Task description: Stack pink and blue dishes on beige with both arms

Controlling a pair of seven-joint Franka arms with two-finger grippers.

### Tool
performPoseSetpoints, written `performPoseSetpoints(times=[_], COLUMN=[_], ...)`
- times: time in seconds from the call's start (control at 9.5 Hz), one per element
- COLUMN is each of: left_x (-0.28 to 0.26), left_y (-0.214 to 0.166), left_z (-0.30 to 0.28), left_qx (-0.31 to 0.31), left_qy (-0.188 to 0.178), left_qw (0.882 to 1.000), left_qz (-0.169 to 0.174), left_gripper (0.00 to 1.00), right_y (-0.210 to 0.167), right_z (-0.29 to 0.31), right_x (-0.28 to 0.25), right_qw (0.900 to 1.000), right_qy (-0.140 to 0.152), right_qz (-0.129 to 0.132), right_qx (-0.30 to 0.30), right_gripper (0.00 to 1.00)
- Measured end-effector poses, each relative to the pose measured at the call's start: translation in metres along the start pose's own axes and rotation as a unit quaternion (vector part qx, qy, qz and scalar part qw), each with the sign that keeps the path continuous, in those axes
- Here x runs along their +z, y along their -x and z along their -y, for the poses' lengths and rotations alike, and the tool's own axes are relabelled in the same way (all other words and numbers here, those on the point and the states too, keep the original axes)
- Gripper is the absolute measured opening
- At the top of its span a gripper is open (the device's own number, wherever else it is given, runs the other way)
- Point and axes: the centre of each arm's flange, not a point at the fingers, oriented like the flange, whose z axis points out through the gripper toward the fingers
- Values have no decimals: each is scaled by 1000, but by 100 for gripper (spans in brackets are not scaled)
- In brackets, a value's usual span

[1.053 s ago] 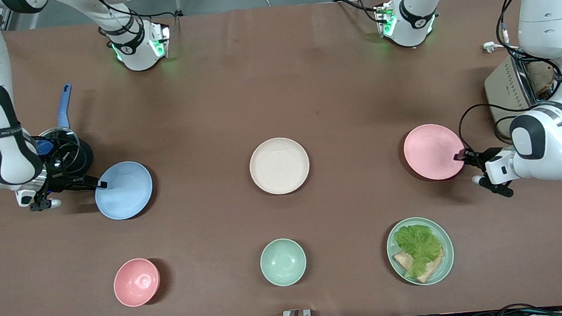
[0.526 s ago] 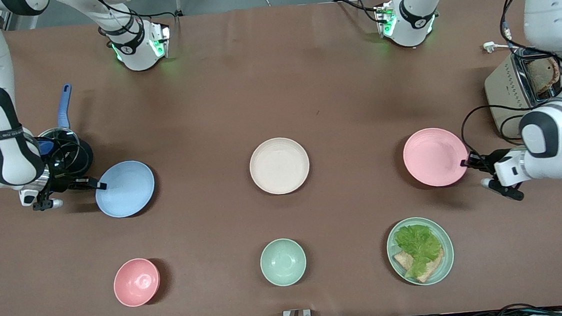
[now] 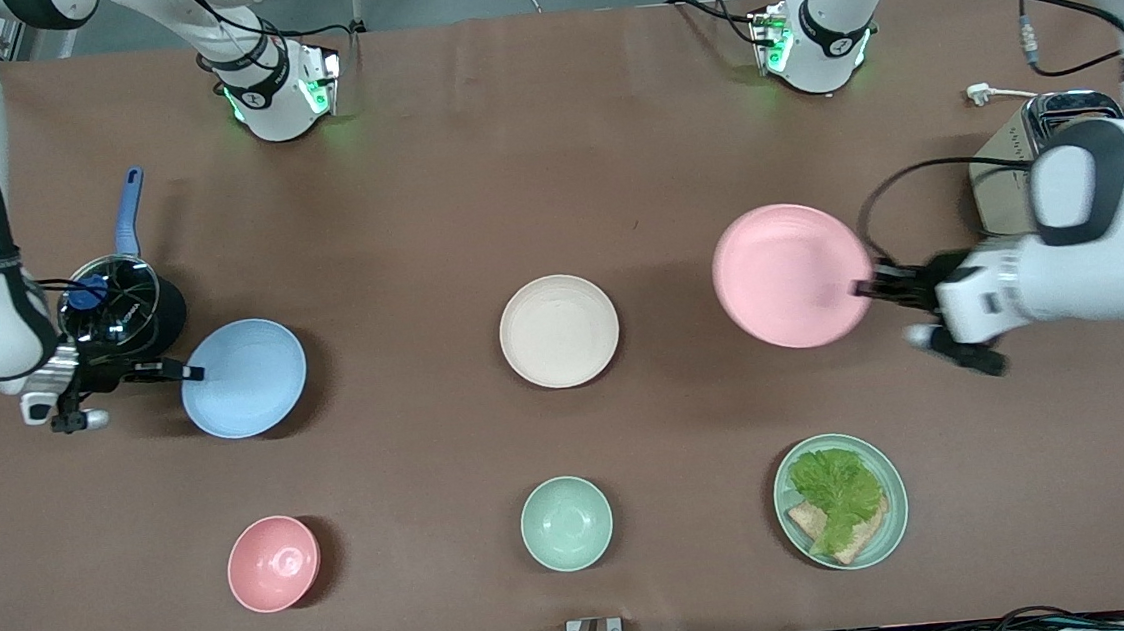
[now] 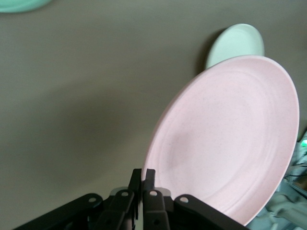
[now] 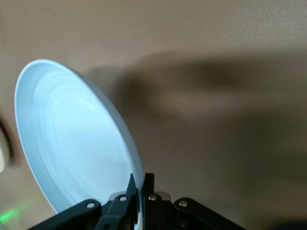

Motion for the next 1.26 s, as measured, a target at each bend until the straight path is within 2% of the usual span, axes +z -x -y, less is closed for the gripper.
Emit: performPoseSetpoints(times=[0.21, 0.42, 0.53, 0.74, 0.84, 1.05, 1.16, 1.26], left_x=[47, 108, 143, 210, 233, 264, 272, 276], left_y=[-13, -31, -43, -60, -66, -70, -70, -71], left_z=[-79, -112, -118, -121, -124, -140, -146, -146], left_qx=[-34, -54, -66, -92, -101, -111, -114, -120], left_qy=[7, 25, 17, -30, -34, -35, -46, -56], left_qw=[999, 998, 998, 995, 993, 991, 990, 988], left_qz=[-4, -12, -19, -34, -45, -64, -75, -83], left_gripper=[4, 4, 4, 4, 4, 6, 7, 12], right_y=[-9, -12, -13, -12, -11, -11, -10, -10], right_z=[54, 112, 143, 207, 234, 269, 278, 286], right_x=[-58, -83, -80, -61, -49, -28, -19, -7], right_qw=[999, 995, 993, 989, 988, 988, 989, 989], right_qy=[4, 14, 20, 38, 43, 45, 46, 45], right_qz=[33, 47, 51, 67, 75, 82, 83, 83], right_qx=[37, 83, 102, 127, 130, 124, 117, 110], right_gripper=[6, 6, 6, 6, 6, 6, 6, 6])
